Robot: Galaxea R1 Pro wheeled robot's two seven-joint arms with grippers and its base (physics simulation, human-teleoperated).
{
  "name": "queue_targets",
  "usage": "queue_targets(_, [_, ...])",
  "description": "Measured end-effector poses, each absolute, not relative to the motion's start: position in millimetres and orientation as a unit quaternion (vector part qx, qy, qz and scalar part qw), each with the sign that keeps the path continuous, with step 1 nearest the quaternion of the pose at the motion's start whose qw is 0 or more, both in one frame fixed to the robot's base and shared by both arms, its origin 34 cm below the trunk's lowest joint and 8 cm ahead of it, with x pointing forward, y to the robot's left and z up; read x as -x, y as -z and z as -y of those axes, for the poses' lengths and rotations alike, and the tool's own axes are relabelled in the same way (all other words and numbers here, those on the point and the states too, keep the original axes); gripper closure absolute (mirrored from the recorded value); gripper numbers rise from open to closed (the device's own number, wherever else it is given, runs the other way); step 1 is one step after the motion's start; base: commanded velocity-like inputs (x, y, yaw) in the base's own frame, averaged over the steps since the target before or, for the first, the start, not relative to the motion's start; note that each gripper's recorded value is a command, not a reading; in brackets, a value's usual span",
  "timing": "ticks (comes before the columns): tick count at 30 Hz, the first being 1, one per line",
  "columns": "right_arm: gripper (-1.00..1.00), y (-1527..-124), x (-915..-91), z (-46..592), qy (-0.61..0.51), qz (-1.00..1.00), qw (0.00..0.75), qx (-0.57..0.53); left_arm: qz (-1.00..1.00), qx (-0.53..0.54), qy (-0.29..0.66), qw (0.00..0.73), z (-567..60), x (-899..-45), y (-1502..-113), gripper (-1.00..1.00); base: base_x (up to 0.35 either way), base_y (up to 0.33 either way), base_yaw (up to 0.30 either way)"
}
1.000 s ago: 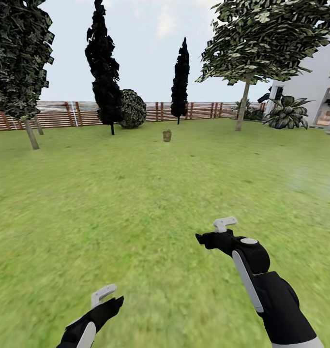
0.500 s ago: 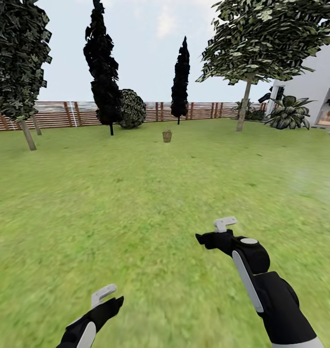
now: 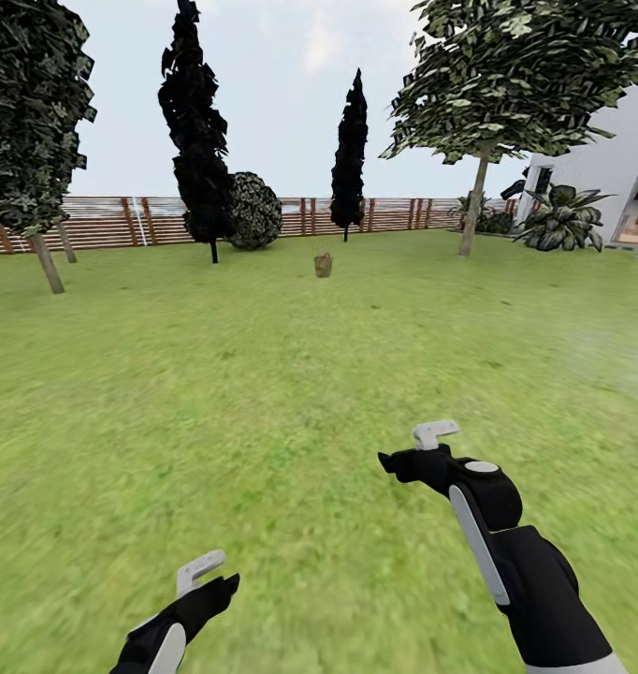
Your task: Take the three Easter eggs out of the wicker basket on the lawn in the garden, then place them on the lawn next to a single tree (choose any tree) so that all three eggs are next to the same tree and none are left in the basket.
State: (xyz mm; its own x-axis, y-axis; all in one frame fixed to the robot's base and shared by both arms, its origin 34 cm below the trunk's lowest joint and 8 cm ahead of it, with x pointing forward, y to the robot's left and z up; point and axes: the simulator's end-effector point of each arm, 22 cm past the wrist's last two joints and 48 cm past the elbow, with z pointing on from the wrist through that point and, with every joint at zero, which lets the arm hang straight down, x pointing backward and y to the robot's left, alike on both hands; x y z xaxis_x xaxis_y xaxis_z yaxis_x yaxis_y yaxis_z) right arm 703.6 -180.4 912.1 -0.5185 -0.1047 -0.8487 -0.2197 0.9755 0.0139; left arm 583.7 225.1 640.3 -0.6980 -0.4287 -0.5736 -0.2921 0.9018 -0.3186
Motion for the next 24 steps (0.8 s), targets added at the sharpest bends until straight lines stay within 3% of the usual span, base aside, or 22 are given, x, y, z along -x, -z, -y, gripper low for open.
queue_targets(24, [-1.00,-912.2,-703.5,180.2,-0.060,-0.869,0.482,0.094,-0.916,0.197,0.101,0.335,-225.9,-583.7,-640.2,-1.00,0.334,0.000,0.000])
